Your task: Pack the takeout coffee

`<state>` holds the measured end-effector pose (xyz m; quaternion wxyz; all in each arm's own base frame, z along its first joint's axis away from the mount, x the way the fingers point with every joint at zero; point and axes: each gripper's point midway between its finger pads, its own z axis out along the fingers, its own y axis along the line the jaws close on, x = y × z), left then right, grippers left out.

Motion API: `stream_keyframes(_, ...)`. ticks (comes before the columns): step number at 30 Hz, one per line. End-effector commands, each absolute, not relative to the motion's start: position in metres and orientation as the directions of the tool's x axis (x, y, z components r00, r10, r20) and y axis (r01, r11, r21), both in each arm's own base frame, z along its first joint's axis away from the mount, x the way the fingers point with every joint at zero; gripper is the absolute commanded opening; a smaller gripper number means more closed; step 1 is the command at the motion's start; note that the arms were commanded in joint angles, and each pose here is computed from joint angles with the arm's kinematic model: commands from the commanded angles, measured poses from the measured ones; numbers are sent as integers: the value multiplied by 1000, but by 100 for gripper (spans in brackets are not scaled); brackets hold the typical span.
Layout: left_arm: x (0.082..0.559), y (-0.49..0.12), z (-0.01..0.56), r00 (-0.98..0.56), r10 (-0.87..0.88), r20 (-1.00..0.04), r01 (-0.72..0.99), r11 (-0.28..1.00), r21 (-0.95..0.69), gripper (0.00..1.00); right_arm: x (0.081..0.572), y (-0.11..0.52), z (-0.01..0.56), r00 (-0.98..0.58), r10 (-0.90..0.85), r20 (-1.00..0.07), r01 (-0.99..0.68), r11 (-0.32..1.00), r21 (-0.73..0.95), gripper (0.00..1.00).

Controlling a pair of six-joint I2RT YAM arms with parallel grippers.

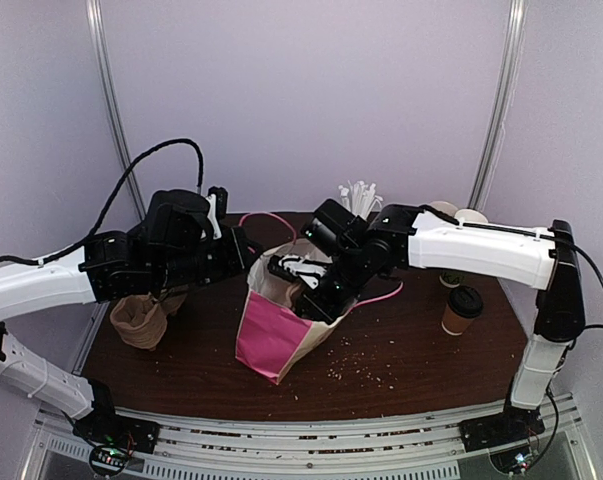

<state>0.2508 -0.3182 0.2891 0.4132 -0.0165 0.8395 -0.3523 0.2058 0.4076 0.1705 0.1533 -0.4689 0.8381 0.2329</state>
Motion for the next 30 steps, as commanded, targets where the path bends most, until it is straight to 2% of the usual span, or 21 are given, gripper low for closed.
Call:
stream_keyframes(1, 249, -319, 301, -651, -322, -687, 278, 741, -611, 0, 205, 396, 141, -560, -748, -357, -829, 502, 248, 28)
stream_keyframes(14, 245, -332, 296, -677, -298, -673, 309, 714, -628, 0, 232, 420, 134, -587, -711, -386, -807, 549, 217, 29)
stream_keyframes(30, 244, -334, 294, -684, -291, -668, 313, 711, -630, 0, 235, 432, 112, -603, -716, -352, -797, 551, 246, 32)
